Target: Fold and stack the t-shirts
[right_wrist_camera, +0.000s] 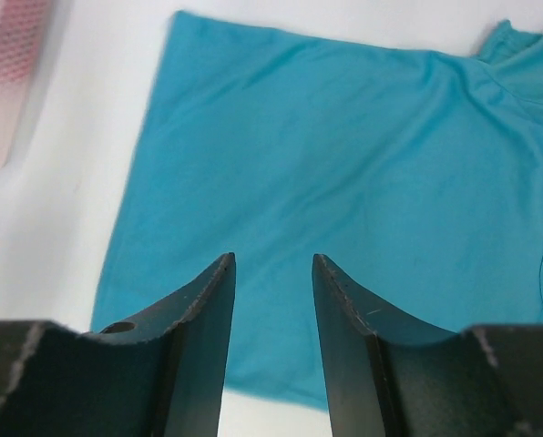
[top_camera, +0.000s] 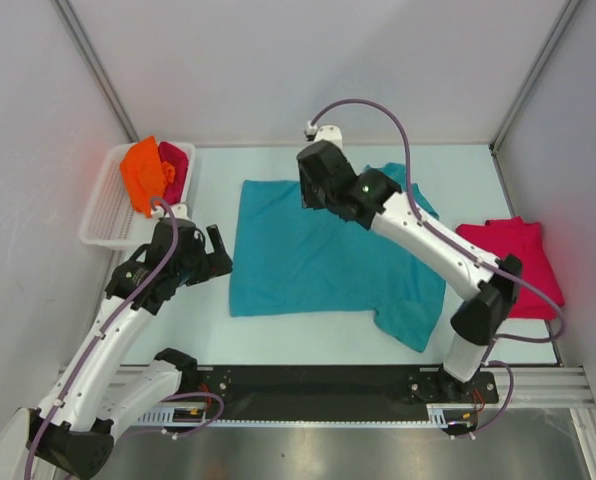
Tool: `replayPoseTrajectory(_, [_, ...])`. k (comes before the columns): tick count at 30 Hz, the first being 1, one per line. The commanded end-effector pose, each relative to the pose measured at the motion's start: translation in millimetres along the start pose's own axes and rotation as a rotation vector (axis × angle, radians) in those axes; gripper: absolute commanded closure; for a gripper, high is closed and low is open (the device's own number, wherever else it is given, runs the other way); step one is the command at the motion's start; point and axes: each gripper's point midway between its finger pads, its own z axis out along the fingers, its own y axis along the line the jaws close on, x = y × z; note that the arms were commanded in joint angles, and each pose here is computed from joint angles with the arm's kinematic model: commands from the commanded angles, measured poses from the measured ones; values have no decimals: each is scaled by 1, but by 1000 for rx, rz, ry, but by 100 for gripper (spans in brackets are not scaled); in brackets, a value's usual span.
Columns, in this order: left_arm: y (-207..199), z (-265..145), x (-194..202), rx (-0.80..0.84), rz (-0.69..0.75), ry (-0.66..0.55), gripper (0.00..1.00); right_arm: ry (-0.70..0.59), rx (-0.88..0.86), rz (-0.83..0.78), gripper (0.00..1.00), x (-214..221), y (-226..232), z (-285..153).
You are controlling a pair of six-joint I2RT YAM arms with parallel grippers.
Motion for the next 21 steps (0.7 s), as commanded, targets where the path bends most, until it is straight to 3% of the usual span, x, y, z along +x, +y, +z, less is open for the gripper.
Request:
replayPoseTrajectory(1, [-1, -13, -16, 13, 102, -41, 0, -197, -19, -50, 56, -24, 17, -91])
replayPoseTrajectory(6, [12, -23, -42, -97, 209, -81, 0, -94, -183, 130, 58, 17, 10, -139])
replayPoseTrajectory(8, [13, -27, -51, -112, 223, -102, 0, 0, -245, 210, 59, 55, 6, -136])
replayPoseTrajectory(10, [15, -28, -57, -131, 237, -113, 0, 11, -299, 298, 59, 62, -6, -152])
replayPoseTrajectory(14, [11, -28, -62, -125, 246, -119, 0, 68, -213, 420, 60, 105, -42, -150])
replayPoseTrajectory(16, [11, -28, -63, -125, 246, -120, 0, 28, -137, 449, 59, 109, -65, -156])
replayPoseTrajectory(21, [11, -27, -62, -124, 248, -120, 0, 53, 66, 439, 59, 130, -106, -155])
